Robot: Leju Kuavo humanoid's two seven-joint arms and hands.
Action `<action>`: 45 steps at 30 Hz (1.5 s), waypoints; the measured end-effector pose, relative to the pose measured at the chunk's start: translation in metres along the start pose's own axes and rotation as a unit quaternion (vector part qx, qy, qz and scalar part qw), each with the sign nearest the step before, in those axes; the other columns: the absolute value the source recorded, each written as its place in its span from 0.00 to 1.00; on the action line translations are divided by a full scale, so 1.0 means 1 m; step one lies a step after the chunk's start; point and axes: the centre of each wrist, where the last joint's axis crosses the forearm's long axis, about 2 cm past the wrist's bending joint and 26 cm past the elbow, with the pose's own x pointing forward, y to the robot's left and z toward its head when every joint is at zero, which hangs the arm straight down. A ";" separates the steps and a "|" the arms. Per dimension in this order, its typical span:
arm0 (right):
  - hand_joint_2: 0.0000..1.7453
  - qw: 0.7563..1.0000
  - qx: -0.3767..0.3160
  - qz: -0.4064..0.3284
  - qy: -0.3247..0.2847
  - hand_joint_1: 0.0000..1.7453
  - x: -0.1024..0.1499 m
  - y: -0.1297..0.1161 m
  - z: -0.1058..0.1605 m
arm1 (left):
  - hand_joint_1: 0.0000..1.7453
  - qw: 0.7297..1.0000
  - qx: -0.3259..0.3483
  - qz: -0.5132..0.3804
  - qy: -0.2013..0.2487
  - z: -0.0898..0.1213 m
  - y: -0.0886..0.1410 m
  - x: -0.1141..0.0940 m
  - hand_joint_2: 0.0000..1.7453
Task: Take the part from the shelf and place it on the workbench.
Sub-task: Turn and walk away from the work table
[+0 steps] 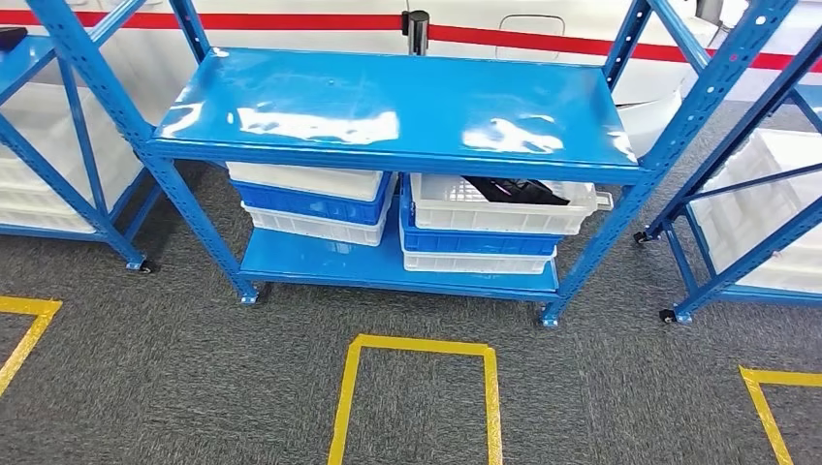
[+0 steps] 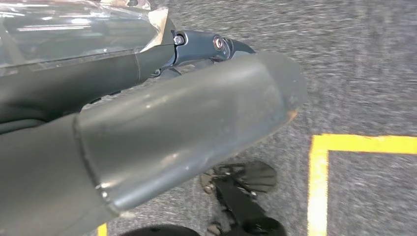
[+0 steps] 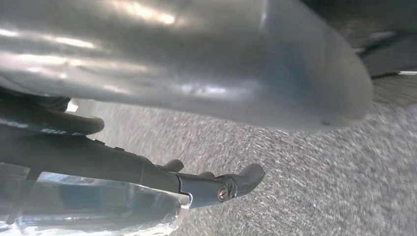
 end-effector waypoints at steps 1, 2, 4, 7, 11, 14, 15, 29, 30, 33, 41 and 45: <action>0.00 1.000 -0.001 -0.007 -0.002 0.00 0.002 -0.002 0.000 | 0.00 1.000 -0.002 0.002 -0.003 -0.001 0.000 0.003 0.00; 0.00 1.000 -0.002 -0.011 -0.004 0.00 0.004 -0.004 -0.001 | 0.00 1.000 -0.003 0.004 -0.006 -0.003 0.001 0.006 0.00; 0.00 1.000 -0.004 -0.015 -0.005 0.00 0.006 -0.005 -0.001 | 0.00 1.000 -0.007 0.008 -0.013 -0.007 0.001 0.013 0.00; 0.00 1.000 -0.005 -0.017 -0.004 0.00 0.005 -0.006 -0.001 | 0.00 1.000 -0.008 0.009 -0.020 -0.010 0.002 0.019 0.00; 0.00 1.000 0.000 -0.014 -0.003 0.00 0.005 -0.005 -0.001 | 0.00 1.000 -0.002 -0.003 -0.003 -0.008 0.003 0.015 1.00; 0.00 1.000 0.004 -0.012 0.002 0.00 0.003 -0.003 -0.001 | 0.00 1.000 0.004 -0.011 0.014 -0.006 0.004 0.011 1.00; 0.00 1.000 0.005 -0.013 0.002 0.00 0.003 -0.002 0.000 | 0.00 1.000 0.004 -0.014 0.018 -0.006 0.005 0.009 1.00; 0.00 0.999 -0.022 -0.033 0.010 0.00 -0.001 0.009 0.002 | 0.00 0.999 0.008 -0.039 0.024 -0.003 0.007 0.002 1.00; 0.00 0.999 -0.018 -0.029 0.010 0.00 -0.001 0.010 0.002 | 0.00 0.999 0.010 -0.038 0.025 -0.003 0.007 0.002 1.00; 0.00 1.000 -0.003 -0.022 0.008 0.00 0.000 0.012 0.003 | 0.00 0.999 0.014 -0.036 0.026 -0.003 0.008 0.002 1.00; 0.00 1.000 0.005 -0.010 0.005 0.00 0.001 0.015 0.003 | 0.00 0.999 0.019 -0.034 0.025 -0.003 0.009 0.002 0.00; 0.00 1.000 0.006 -0.006 0.002 0.00 0.001 0.015 0.003 | 0.00 0.999 0.014 -0.038 0.023 -0.003 0.008 0.002 0.00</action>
